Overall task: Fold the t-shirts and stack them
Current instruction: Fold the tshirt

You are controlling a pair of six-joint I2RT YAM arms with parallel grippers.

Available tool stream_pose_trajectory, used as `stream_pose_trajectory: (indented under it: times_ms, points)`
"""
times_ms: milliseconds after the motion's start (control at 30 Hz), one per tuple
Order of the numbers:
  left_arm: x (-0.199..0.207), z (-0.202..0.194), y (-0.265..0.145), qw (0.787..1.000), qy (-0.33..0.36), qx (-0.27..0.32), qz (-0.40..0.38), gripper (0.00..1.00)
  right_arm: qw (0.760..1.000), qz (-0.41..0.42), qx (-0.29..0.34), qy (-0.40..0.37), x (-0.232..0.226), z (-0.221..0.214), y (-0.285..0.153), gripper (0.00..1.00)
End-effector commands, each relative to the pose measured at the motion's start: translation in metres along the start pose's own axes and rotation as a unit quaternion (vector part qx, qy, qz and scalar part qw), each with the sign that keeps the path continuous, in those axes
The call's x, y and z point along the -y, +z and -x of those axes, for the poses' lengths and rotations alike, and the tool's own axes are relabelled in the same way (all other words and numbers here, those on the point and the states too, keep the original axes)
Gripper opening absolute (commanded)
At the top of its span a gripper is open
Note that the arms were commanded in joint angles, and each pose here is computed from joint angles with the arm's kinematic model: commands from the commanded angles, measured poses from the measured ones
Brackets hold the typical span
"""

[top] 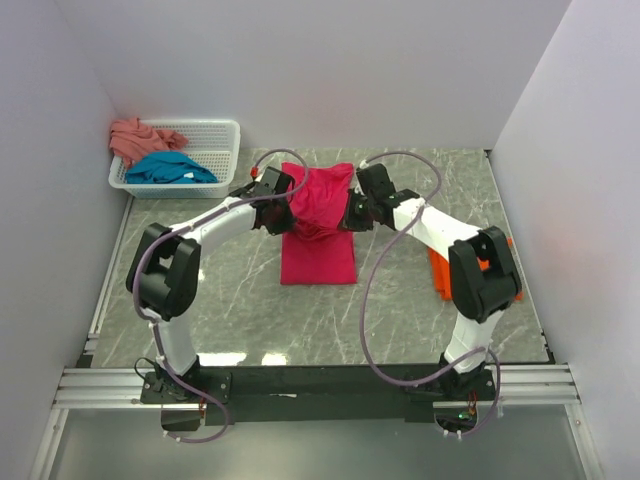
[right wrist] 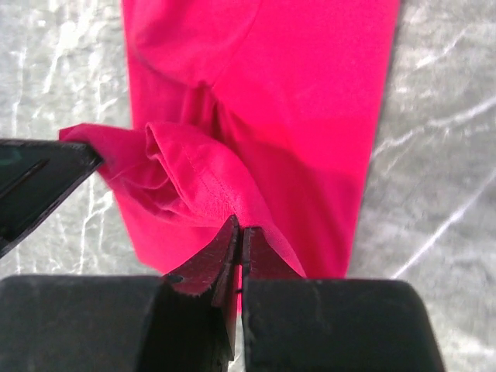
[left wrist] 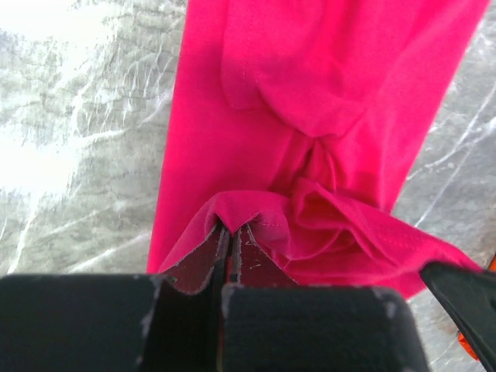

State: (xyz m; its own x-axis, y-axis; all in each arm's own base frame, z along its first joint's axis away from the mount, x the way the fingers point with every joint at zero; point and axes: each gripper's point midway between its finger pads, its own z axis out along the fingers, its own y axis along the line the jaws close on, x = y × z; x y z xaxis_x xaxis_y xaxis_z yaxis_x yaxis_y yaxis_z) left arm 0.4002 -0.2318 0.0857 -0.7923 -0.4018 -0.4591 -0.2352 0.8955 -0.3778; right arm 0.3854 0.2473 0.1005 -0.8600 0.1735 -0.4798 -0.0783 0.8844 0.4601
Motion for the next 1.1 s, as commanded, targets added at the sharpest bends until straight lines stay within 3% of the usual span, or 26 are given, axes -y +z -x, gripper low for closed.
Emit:
stream_pose_trajectory:
  times_ms: [0, 67, 133, 200, 267, 367, 400, 500, 600, 833, 1000, 1067]
  points:
    - [0.016, 0.018, 0.001, 1.0, 0.001, 0.01, -0.025, 0.01, 1.0, 0.011, -0.004, -0.008, -0.003, 0.014, 0.008, 0.01]
    - [0.017, 0.023, 0.007, 1.0, -0.002, 0.012, -0.022, 0.03, 1.0, 0.008, -0.007, -0.004, 0.0, 0.018, 0.016, 0.06]
    - [0.013, 0.031, 0.01, 1.0, -0.019, 0.019, -0.008, 0.13, 1.0, 0.005, -0.004, -0.003, 0.003, 0.026, 0.021, 0.16]
    - [0.009, 0.038, 0.01, 0.999, -0.028, 0.031, 0.001, 0.42, 1.0, 0.008, -0.008, -0.006, 0.004, 0.032, 0.023, 0.22]
    - [0.01, 0.048, 0.005, 0.998, -0.035, 0.043, -0.005, 0.77, 1.0, 0.003, -0.009, -0.02, 0.004, 0.039, 0.021, 0.4]
    - [0.015, 0.056, -0.007, 0.998, -0.04, 0.054, -0.019, 0.99, 0.999, -0.001, -0.002, -0.034, 0.002, 0.044, 0.009, 0.59]
    - [0.014, 0.056, -0.01, 0.997, -0.041, 0.056, -0.02, 0.99, 0.999, 0.0, -0.001, -0.038, 0.002, 0.043, 0.006, 0.65]
    - [0.006, 0.052, -0.023, 0.997, -0.044, 0.058, -0.013, 0.99, 0.999, 0.014, 0.002, -0.037, 0.001, 0.032, -0.008, 0.72]
    - [-0.008, 0.04, -0.036, 0.997, -0.043, 0.056, -0.01, 0.99, 0.999, 0.026, -0.02, -0.024, 0.005, 0.002, -0.016, 0.73]
    - [-0.044, -0.038, -0.046, 0.999, -0.025, -0.028, -0.034, 1.0, 0.997, 0.058, -0.054, 0.007, 0.016, -0.069, -0.035, 0.7]
    - [-0.044, -0.091, -0.041, 0.991, -0.024, -0.103, -0.079, 0.99, 0.994, 0.068, -0.079, 0.027, 0.019, -0.1, -0.032, 0.64]
    - [-0.053, -0.103, -0.034, 0.992, -0.023, -0.109, -0.062, 0.9, 0.994, 0.059, -0.087, 0.03, 0.025, -0.11, -0.026, 0.61]
